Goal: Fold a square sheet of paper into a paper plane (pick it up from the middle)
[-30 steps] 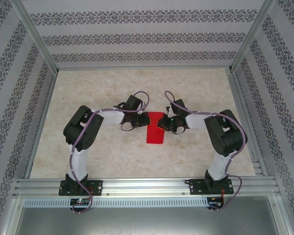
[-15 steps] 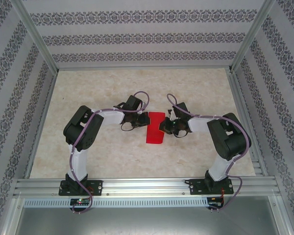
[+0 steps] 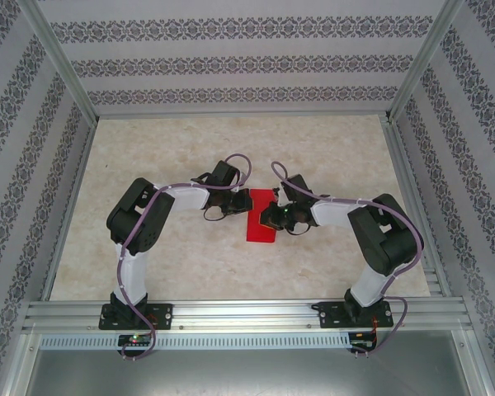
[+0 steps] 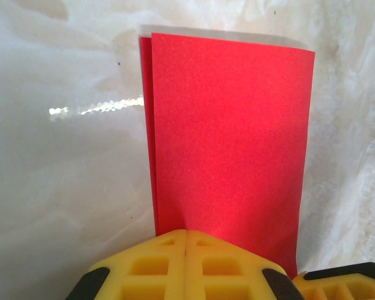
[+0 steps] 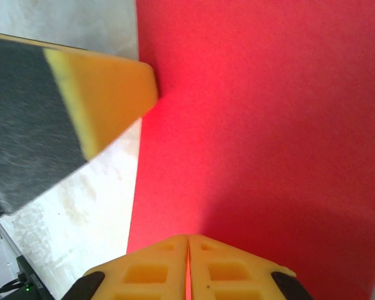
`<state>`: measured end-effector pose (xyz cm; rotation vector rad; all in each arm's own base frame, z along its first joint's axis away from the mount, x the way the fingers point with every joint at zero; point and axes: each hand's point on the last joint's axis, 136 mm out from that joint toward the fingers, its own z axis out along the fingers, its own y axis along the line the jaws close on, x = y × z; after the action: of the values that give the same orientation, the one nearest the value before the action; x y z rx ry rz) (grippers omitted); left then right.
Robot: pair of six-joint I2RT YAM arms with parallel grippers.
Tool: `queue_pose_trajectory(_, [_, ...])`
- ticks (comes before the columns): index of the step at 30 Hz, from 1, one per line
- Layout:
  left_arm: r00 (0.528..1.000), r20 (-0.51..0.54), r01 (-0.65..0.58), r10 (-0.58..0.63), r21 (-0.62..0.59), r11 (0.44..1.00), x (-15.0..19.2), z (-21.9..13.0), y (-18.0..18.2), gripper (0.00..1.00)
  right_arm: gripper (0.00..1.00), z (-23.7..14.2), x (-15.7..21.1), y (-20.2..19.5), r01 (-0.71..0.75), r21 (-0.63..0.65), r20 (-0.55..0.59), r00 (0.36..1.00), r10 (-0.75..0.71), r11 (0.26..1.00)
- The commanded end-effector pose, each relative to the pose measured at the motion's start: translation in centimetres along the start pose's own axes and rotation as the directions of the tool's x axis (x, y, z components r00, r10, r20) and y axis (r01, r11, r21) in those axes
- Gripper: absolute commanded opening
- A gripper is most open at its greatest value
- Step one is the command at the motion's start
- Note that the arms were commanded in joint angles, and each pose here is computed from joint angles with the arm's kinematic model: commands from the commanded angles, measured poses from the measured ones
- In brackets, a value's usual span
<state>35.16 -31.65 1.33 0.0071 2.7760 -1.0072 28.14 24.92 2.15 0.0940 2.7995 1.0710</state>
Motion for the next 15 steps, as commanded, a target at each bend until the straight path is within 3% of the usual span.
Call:
queue_pose_trajectory(1, [0.98,-0.13,0.095,-0.151,-0.36,0.928,6.7,2.5,11.0,0.0,0.1,-0.1,1.2,-0.7,-0.015,0.004,-0.013,1.0,0.015,1.0])
queue_pose_trajectory(15, [0.98,-0.128,0.096,-0.152,-0.368,0.925,6.7,2.5,11.3,0.0,0.1,-1.0,5.9,-4.8,-0.062,0.097,-0.064,0.996,0.069,0.993])
